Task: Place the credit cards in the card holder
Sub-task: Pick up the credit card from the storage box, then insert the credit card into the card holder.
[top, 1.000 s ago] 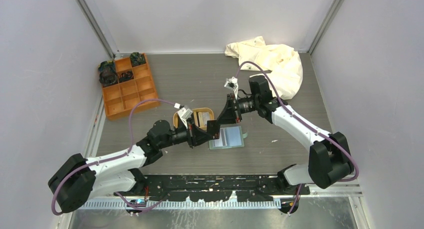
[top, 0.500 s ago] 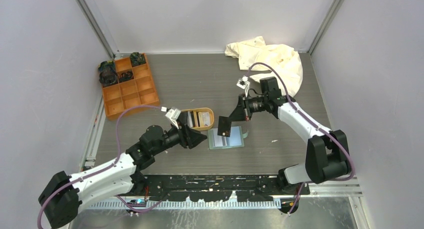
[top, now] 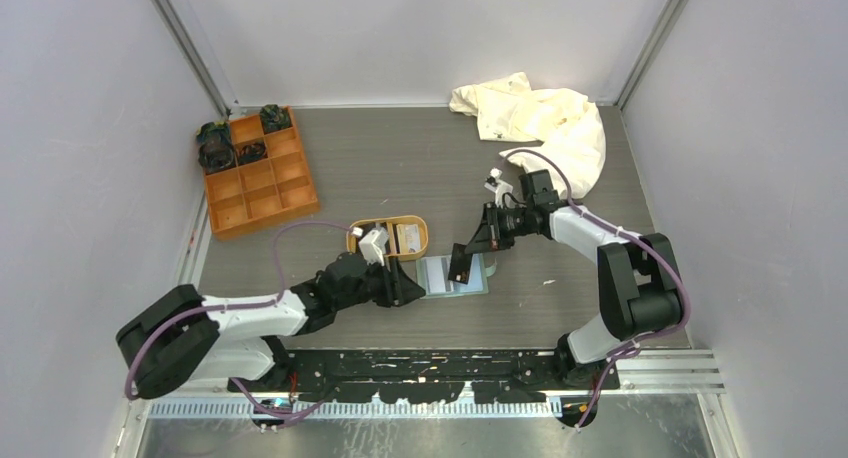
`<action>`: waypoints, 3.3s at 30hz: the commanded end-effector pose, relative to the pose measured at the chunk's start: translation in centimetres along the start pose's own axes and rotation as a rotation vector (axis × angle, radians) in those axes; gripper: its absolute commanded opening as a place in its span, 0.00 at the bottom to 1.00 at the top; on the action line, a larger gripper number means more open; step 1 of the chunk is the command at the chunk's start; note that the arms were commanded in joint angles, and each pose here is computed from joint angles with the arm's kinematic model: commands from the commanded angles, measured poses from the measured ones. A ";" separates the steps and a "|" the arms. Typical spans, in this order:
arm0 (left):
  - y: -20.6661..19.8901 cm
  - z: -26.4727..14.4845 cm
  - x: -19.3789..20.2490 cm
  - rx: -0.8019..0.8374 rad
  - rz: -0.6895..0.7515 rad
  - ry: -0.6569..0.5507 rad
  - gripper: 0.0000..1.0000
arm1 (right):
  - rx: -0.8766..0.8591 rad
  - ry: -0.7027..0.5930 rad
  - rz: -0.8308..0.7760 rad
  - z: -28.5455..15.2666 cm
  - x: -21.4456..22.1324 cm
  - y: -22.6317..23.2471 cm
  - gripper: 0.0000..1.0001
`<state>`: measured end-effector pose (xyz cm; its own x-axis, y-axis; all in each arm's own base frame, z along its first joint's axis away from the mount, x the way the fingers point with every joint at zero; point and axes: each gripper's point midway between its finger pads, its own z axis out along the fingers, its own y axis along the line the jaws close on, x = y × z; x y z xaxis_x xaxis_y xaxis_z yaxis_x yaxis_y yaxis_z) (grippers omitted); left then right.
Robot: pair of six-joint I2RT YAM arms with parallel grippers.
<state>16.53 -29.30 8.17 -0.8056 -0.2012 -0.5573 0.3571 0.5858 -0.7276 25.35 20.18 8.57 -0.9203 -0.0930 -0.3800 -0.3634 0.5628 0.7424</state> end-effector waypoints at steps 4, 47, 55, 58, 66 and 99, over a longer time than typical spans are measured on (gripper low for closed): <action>-1.5 3.3 -3.0 -0.037 0.018 -0.053 0.39 | 0.064 -0.051 0.074 -0.7 -1.2 -1.8 0.01; 3.2 4.6 -0.6 -0.362 0.042 0.097 0.42 | -0.045 -0.050 0.218 -0.1 -0.6 -2.8 0.01; 3.2 4.7 -0.5 -0.362 0.043 0.102 0.43 | -0.007 -0.042 0.217 0.2 -0.5 -3.3 0.01; 3.2 4.7 -0.4 -0.362 0.043 0.104 0.43 | -0.006 -0.036 0.215 0.3 -0.3 -3.2 0.01; 3.2 5.0 -0.2 -0.363 0.044 0.119 0.43 | -0.032 0.005 0.203 1.2 0.1 -2.6 0.01; 4.5 5.1 -0.5 -0.447 0.081 0.155 0.23 | -0.042 0.026 0.221 2.2 -0.4 -3.3 0.01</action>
<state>19.98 -30.06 2.49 -0.8718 -0.0466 -0.4876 0.1940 0.8812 -0.4311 25.40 19.61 4.28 -0.9920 0.0195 -0.1249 -0.0919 0.5675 0.8182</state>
